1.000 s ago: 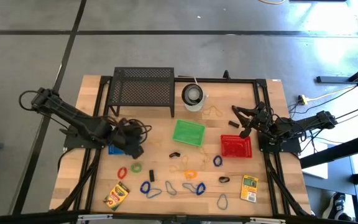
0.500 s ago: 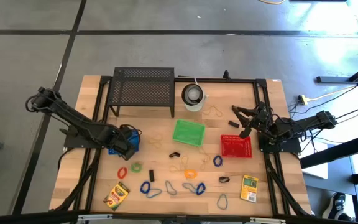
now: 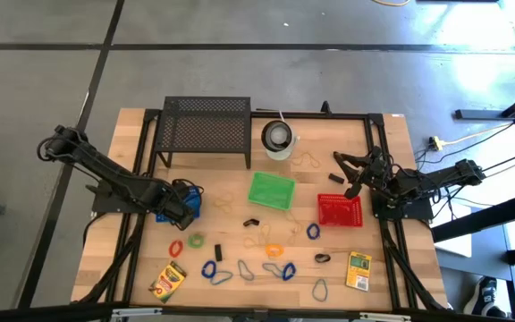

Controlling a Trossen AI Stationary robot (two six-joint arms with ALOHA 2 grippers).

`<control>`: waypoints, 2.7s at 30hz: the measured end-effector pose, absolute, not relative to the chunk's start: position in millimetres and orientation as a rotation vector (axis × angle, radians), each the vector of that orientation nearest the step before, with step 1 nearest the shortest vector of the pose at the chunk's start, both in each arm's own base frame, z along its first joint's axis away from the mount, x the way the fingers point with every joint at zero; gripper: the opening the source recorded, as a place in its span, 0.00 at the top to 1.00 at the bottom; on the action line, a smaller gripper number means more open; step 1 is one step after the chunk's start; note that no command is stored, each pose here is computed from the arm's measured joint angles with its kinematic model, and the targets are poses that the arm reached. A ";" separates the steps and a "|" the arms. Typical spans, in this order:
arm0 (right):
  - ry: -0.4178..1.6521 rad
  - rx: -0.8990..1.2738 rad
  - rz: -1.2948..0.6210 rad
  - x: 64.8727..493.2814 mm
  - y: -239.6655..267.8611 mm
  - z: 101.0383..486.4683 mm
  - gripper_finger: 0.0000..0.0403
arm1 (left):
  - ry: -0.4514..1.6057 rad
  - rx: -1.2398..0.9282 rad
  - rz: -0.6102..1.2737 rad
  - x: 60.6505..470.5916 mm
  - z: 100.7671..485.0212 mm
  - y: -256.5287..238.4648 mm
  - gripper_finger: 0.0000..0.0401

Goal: Pick & Place Office Desk Supplies
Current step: Put the yellow rubber band into the blue bin

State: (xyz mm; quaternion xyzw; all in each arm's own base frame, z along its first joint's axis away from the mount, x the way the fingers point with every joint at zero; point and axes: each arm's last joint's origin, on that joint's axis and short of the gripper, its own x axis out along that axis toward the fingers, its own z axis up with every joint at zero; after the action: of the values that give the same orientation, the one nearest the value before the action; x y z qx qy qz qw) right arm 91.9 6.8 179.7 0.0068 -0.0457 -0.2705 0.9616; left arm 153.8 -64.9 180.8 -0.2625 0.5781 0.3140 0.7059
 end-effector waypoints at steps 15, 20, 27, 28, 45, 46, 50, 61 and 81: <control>-0.092 0.014 -0.548 92.0 6.9 179.6 0.70 | 1.140 -0.428 0.564 176.4 220.8 -67.1 0.80; -0.092 0.013 -0.548 92.0 6.8 179.5 0.70 | 0.874 -0.242 0.515 196.8 242.9 -69.4 0.81; -0.092 0.013 -0.548 92.0 6.9 179.5 0.70 | 0.697 -0.099 0.456 221.7 248.3 -73.8 0.77; -0.092 0.013 -0.548 92.0 6.9 179.5 0.70 | 0.711 -0.102 0.450 224.4 245.5 -73.8 0.76; -0.092 0.013 -0.549 91.9 6.8 179.6 0.70 | 1.178 0.037 0.300 268.3 156.2 -60.6 0.55; -0.092 0.013 -0.553 91.9 6.7 179.5 0.70 | 1.200 0.046 0.294 269.8 151.6 -58.9 0.55; -0.091 0.014 -0.570 91.6 6.3 179.6 0.70 | 1.269 0.080 0.287 274.2 135.8 -51.4 0.55; -0.091 0.014 -0.570 91.6 6.3 179.5 0.70 | 1.347 -0.043 0.243 278.8 128.0 -28.6 0.57; -0.089 0.008 -0.570 91.6 6.3 179.5 0.70 | 1.346 -0.167 0.269 281.0 126.6 -7.3 0.82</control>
State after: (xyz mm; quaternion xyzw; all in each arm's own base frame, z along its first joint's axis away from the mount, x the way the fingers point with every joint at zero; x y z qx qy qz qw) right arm 91.6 6.3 179.5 0.0040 -0.0437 -0.2813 0.9586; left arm 281.0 -7.3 126.6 -0.0769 0.6206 0.1239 0.7704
